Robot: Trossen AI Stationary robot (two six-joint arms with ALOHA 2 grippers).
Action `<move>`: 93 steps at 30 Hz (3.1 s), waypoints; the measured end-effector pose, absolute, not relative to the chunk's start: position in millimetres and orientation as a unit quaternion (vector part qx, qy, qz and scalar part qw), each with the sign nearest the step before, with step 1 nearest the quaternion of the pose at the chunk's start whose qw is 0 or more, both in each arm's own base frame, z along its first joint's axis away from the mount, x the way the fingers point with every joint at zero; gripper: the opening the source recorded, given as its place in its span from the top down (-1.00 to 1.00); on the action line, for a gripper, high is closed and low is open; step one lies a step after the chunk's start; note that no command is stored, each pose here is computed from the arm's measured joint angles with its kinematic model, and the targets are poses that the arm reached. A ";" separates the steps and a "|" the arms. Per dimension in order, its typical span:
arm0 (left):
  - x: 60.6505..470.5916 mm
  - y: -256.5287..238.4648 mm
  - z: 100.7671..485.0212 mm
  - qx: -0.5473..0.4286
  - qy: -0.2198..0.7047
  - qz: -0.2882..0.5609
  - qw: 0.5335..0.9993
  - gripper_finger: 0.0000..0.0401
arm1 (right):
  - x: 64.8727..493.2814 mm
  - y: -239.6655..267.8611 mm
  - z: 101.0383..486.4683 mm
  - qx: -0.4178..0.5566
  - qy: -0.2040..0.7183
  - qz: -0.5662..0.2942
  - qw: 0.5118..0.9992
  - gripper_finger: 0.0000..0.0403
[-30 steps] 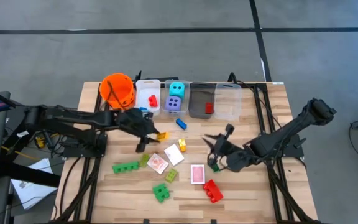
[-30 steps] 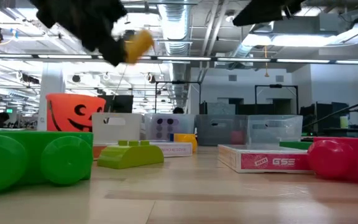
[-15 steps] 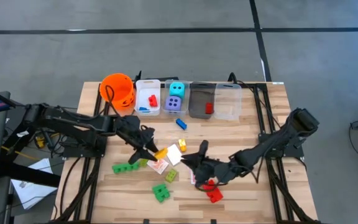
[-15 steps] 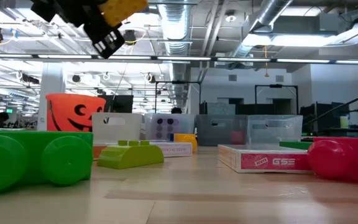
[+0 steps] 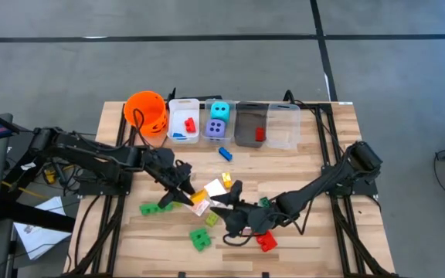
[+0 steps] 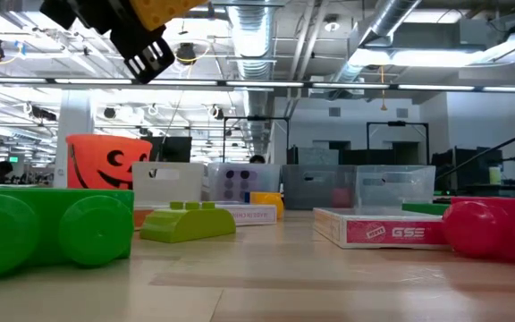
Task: Pick & Place Toys
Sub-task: Put the dark yellow game piece into the black bin
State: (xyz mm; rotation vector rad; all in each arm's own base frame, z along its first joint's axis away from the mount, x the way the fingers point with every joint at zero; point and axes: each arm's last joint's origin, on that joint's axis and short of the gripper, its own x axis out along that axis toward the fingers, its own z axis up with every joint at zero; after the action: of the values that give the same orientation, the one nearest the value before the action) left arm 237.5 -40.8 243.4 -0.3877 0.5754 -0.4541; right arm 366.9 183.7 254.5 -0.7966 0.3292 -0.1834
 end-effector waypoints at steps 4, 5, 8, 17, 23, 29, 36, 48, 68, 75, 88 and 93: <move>237.2 -42.1 243.3 -0.196 0.282 -0.220 0.913 0.33 | 367.8 180.8 257.4 -0.374 0.156 -0.095 0.909 -0.28; 237.7 -42.8 242.8 -0.196 0.283 -0.221 0.912 0.33 | 367.5 180.3 258.2 -0.370 0.155 -0.096 0.911 -0.34; 238.8 -47.3 241.3 -0.195 0.285 -0.228 0.910 0.33 | 369.2 176.6 259.9 -0.362 0.152 -0.094 0.915 -0.44; 251.4 -58.0 231.4 -0.202 0.284 -0.243 0.905 0.33 | 374.6 171.6 259.5 -0.340 0.140 -0.030 0.929 -0.47; 256.5 -59.4 227.5 -0.208 0.282 -0.257 0.901 0.33 | 375.1 172.2 258.9 -0.327 0.137 -0.004 0.935 -0.47; 259.1 -60.1 234.2 -0.209 0.249 -0.268 0.907 0.33 | 376.5 169.3 256.6 -0.312 0.144 0.017 0.939 -0.47; 259.8 -60.2 237.3 -0.211 0.236 -0.272 0.909 0.33 | 376.7 169.0 256.7 -0.312 0.143 0.016 0.939 -0.43; 259.9 -60.2 237.2 -0.211 0.236 -0.271 0.909 0.33 | 377.0 169.1 257.7 -0.312 0.139 0.015 0.940 -0.08; 242.8 -27.2 263.0 -0.160 0.179 -0.227 0.944 -0.28 | 369.5 184.7 270.4 -0.309 0.150 -0.072 0.936 0.53; 209.7 5.7 291.8 -0.048 0.111 -0.051 0.991 -0.37 | 358.1 177.2 257.7 -0.274 0.230 -0.121 0.926 0.53; 195.0 33.4 304.1 0.049 0.082 0.141 0.985 -0.35 | 323.0 96.0 298.0 -0.164 0.311 -0.242 0.904 0.53; 208.0 43.1 291.5 0.047 0.113 0.157 0.980 -0.34 | 308.3 42.3 310.1 -0.146 0.309 -0.303 0.890 0.53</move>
State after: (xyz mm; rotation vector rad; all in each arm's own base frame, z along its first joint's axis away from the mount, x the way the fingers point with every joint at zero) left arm 208.0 43.1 291.5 0.0951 0.2277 0.3155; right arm 308.3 42.3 310.1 -0.3035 0.6414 -0.6290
